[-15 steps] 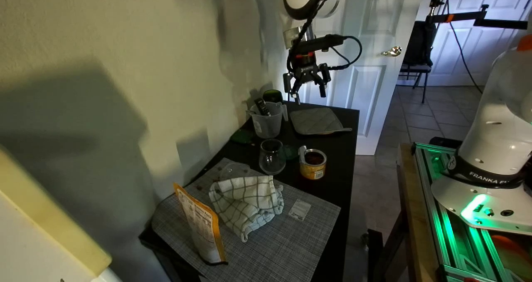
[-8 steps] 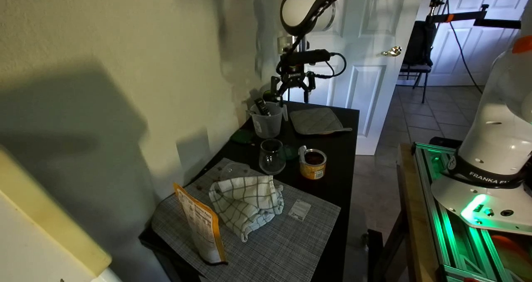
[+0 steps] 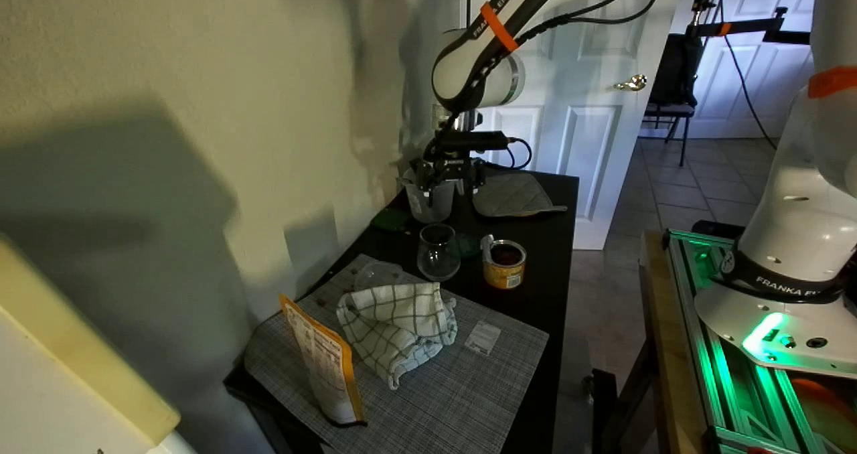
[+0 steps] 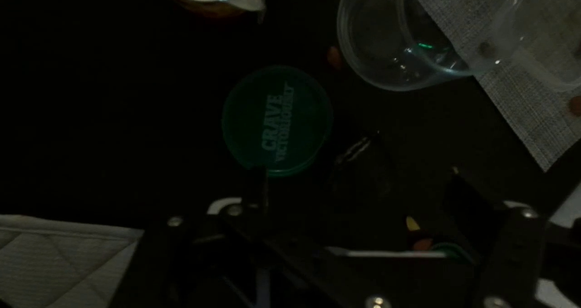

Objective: Put the black object in the jar

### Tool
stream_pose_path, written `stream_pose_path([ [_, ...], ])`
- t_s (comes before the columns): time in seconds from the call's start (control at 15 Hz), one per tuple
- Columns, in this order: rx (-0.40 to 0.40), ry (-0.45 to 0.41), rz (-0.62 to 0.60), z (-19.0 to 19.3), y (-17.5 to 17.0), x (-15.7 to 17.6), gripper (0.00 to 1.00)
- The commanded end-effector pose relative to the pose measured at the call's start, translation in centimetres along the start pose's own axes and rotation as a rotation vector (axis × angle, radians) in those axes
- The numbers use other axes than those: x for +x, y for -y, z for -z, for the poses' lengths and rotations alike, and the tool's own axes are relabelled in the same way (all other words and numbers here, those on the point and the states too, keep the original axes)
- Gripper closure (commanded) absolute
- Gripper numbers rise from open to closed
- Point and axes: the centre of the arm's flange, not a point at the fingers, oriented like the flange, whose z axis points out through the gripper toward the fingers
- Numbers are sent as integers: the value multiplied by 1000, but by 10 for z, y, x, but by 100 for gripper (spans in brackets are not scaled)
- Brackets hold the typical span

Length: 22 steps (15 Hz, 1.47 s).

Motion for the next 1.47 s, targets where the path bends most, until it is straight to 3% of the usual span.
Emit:
stream_pose_path([
  [0.0, -7, 1, -10, -25, 12, 3, 0],
  [0.87, -93, -34, -39, -75, 40, 24, 0],
  [0.93, -103, -39, -40, -77, 41, 25, 9],
  [1.0, -110, -42, -41, -79, 42, 26, 26],
  [1.4, -151, -84, -48, -77, 44, 27, 72],
])
